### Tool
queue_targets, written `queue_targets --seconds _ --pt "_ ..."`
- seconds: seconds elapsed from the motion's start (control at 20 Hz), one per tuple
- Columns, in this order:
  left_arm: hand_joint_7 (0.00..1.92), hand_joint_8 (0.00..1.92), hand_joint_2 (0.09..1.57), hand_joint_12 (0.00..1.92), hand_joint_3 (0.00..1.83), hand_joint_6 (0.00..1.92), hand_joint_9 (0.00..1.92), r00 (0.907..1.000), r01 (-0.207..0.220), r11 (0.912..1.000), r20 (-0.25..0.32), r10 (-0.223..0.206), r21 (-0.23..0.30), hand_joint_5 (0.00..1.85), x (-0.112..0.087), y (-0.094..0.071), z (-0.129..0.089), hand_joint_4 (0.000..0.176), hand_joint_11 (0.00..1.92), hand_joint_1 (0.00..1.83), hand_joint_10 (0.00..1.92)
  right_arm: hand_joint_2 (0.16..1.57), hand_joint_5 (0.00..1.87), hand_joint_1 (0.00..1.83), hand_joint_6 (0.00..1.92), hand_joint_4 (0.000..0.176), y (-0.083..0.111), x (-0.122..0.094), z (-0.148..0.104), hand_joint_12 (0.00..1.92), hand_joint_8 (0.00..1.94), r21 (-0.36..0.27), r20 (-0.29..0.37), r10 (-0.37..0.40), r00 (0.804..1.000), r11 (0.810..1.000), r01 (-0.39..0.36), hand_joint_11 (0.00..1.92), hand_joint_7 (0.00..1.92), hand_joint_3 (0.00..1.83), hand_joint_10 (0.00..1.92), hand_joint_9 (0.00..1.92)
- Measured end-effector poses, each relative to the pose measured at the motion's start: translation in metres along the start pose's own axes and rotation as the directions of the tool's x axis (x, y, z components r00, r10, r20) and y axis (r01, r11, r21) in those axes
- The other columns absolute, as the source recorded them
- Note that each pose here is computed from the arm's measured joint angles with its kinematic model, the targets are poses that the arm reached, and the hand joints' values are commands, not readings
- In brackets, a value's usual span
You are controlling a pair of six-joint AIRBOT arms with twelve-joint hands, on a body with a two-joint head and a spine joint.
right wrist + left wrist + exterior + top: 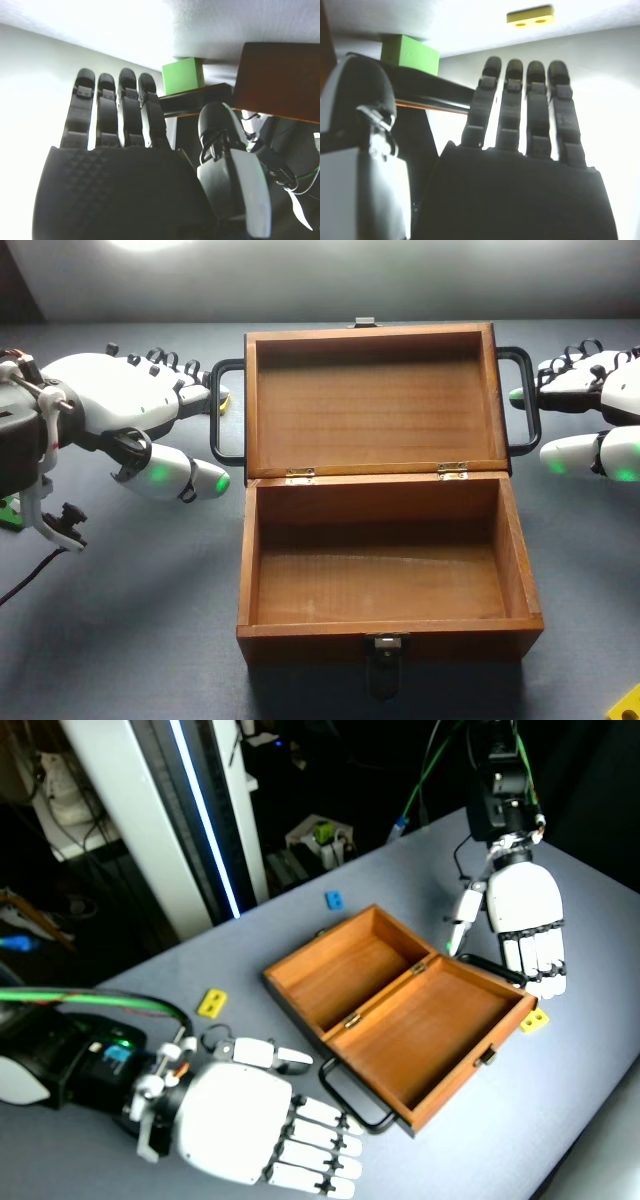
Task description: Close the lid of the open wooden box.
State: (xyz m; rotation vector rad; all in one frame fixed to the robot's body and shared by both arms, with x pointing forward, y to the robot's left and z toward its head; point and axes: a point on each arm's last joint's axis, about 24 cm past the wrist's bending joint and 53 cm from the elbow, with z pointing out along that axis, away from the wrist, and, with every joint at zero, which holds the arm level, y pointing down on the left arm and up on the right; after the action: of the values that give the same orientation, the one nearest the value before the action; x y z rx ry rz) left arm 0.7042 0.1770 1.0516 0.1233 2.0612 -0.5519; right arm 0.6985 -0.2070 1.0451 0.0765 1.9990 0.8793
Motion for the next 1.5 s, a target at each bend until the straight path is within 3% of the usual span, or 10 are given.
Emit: queue_targets --seconds 0.35,0.5,0.6,0.85,1.05,1.5 --pt "0.0 0.0 1.23 0.01 0.0 0.0 0.0 0.9991 0.014 0.9997 0.039 -0.014 0.021 0.0 -0.007 -0.006 -0.011 0.0 0.03 0.0 0.0 1.33 0.19 0.0 0.0 0.0 0.006 0.001 -0.001 0.0 0.0 -0.016 0.0 0.016 1.0 1.0 -0.016 0.06 0.15 0.0 0.0 0.03" --pt "0.01 0.0 1.21 0.01 0.0 0.0 0.0 0.9983 0.012 0.9995 0.057 -0.014 0.029 0.0 -0.011 -0.008 -0.012 0.0 0.03 0.0 0.0 1.36 0.18 0.0 0.0 0.014 0.008 -0.005 -0.004 0.0 0.0 -0.024 0.014 0.025 1.0 0.999 -0.025 0.04 0.15 0.0 0.0 0.02" --pt "0.0 0.0 1.2 0.01 0.0 0.0 0.0 0.9982 0.015 0.9994 0.057 -0.017 0.032 0.0 -0.009 -0.009 -0.016 0.0 0.02 0.0 0.0 1.37 0.21 0.0 0.01 0.0 0.01 -0.006 -0.005 0.01 0.02 -0.031 0.021 0.036 0.999 0.999 -0.036 0.06 0.19 0.01 0.01 0.06" --pt "0.0 0.0 1.2 0.0 0.0 0.0 0.0 0.9967 0.014 0.9986 0.079 -0.018 0.05 0.0 -0.011 -0.012 -0.028 0.0 0.01 0.0 0.0 1.38 0.2 0.0 0.0 0.0 0.021 -0.004 -0.007 0.0 0.01 -0.06 0.021 0.054 0.998 0.997 -0.053 0.04 0.19 0.01 0.0 0.03" --pt "0.0 0.0 1.24 0.0 0.01 0.0 0.0 0.9944 0.038 0.9964 0.095 -0.045 0.076 0.0 -0.009 -0.017 -0.04 0.0 0.0 0.0 0.0 1.37 0.21 0.0 0.0 0.0 0.032 0.0 -0.008 0.01 0.0 -0.092 0.018 0.062 0.998 0.994 -0.06 0.06 0.19 0.0 0.0 0.05" --pt "0.0 0.0 1.35 0.0 0.01 0.0 0.02 0.9817 0.062 0.9869 0.169 -0.088 0.149 0.0 -0.02 -0.03 -0.069 0.0 0.0 0.0 0.01 1.39 0.22 0.0 0.0 0.0 0.057 0.001 -0.016 0.01 0.01 -0.174 0.023 0.082 0.996 0.982 -0.076 0.08 0.21 0.0 0.01 0.06"
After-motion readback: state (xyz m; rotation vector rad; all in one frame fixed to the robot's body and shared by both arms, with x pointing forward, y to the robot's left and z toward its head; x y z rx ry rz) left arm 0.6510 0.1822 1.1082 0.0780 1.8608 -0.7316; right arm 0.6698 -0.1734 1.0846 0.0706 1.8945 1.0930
